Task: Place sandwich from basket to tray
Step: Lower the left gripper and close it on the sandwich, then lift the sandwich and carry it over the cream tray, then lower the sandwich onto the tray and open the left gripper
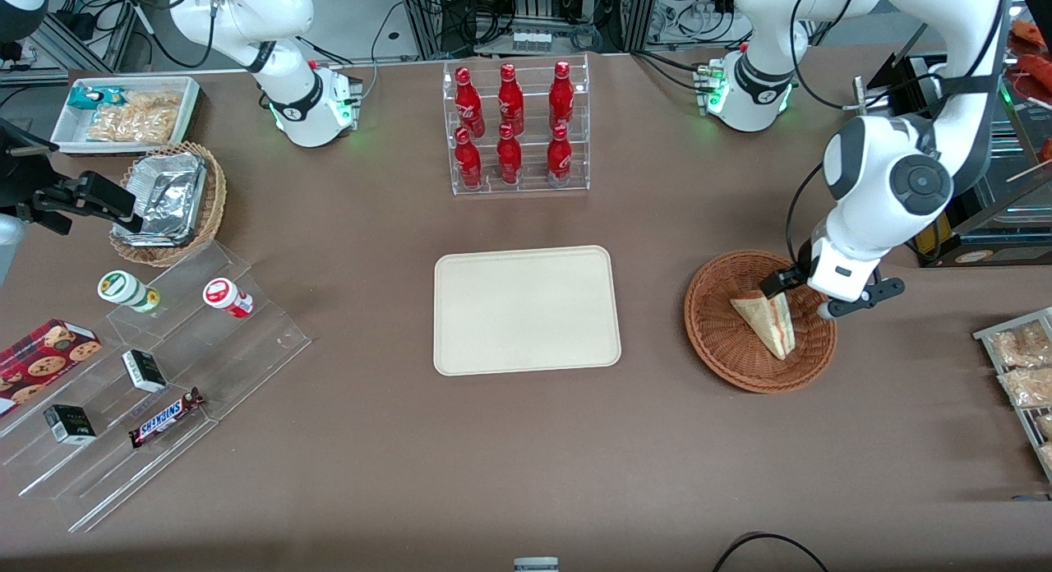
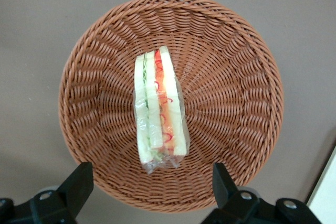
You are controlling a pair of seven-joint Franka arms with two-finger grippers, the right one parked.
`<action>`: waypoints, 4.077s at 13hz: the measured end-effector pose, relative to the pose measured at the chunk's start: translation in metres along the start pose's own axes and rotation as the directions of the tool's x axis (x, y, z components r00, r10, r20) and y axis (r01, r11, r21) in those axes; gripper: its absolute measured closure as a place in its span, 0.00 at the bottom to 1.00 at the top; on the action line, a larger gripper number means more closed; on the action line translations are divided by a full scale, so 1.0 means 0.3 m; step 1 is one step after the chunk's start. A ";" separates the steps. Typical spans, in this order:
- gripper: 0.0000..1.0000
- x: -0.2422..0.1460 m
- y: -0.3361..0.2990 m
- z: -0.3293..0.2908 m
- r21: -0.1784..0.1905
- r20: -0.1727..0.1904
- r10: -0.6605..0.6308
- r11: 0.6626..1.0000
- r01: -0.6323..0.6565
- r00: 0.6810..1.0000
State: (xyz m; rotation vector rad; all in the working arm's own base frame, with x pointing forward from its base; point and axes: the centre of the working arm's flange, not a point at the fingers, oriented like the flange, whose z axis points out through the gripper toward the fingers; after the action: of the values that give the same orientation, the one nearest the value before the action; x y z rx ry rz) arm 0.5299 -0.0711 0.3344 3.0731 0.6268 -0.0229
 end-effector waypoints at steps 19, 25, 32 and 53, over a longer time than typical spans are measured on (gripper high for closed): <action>0.19 0.022 0.007 0.255 0.025 0.037 -0.222 0.975 0.221 0.974; 0.78 0.061 0.037 0.185 0.008 0.018 -0.282 0.959 0.282 0.959; 0.85 -0.018 0.259 -0.094 0.129 0.149 -0.097 0.989 0.078 0.984; 0.86 -0.654 1.276 0.214 -0.013 0.079 0.276 0.961 -0.276 0.958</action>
State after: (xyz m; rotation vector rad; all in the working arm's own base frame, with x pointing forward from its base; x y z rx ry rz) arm 0.4983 -0.5008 0.2739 3.1074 0.1901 -0.1425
